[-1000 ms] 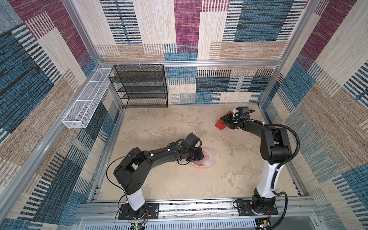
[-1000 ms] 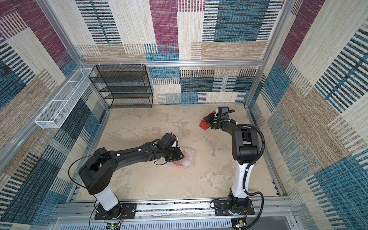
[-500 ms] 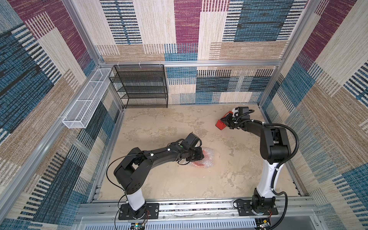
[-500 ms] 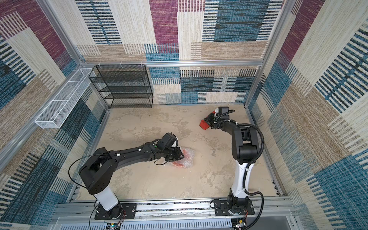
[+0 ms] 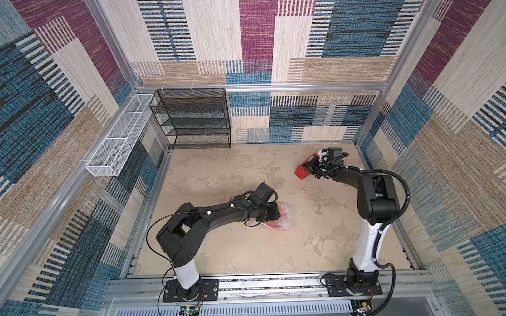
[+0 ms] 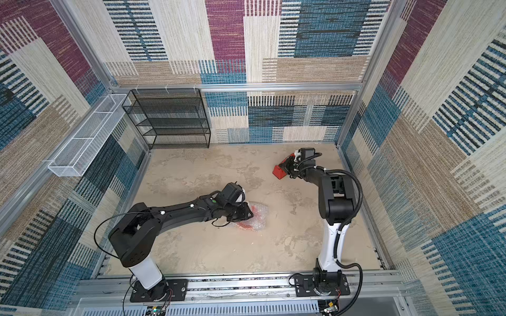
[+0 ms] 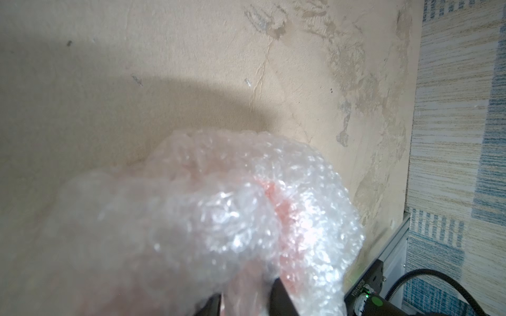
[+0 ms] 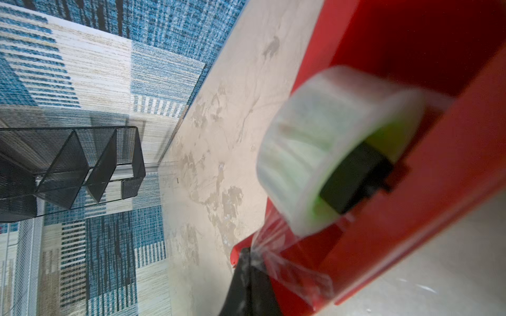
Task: Wrap bowls in bubble wrap
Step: Tear off the tape using the Tape Cutter.
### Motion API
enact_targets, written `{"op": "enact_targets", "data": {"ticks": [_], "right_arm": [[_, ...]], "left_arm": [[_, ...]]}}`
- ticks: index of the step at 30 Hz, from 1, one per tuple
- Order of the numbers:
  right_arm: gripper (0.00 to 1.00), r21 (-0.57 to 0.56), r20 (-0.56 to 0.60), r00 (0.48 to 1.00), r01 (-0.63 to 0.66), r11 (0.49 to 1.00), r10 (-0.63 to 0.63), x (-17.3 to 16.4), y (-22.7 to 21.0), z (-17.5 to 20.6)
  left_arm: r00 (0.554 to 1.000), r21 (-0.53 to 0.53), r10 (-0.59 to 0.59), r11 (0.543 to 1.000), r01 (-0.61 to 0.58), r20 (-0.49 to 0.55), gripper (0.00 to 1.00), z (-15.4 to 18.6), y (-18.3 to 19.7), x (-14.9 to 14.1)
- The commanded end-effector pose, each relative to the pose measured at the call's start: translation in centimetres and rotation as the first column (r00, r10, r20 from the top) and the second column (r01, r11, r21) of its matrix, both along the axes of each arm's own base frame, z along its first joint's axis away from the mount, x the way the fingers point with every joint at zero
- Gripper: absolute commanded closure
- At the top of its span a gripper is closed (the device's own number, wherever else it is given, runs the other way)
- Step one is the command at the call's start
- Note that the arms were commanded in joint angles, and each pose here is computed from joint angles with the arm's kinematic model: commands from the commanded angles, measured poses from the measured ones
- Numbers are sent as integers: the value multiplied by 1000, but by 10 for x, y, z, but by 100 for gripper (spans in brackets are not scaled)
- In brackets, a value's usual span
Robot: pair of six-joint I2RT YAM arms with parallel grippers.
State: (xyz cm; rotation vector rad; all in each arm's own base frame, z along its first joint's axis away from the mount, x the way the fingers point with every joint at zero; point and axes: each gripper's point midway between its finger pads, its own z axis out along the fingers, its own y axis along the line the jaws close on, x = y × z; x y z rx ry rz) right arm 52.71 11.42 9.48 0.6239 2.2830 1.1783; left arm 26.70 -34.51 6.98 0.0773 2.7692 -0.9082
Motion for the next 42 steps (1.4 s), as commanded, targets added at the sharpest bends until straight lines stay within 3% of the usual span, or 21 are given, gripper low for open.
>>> {"op": "enact_targets", "data": {"ticks": [1,11,25,42], "right_arm": [[100,100,69,995,-72,992,66,0,16,27],[100,157,102,991,-107,982,92,-8,21,50],[100,144,94,990,-122,982,109,-24,24,51],[100,153,139,983,-144,978,123,-32,38,85]], "left_arm": [[1000,5,-12,1000,12,6,71,-1,1,-1],[1000,-2,-12,1000,12,6,71,0,1,-1],[1000,-14,-18,1000,18,3,71,-1,-2,1],[1000,-24,-16,1000,16,9,71,0,2,-2]]}}
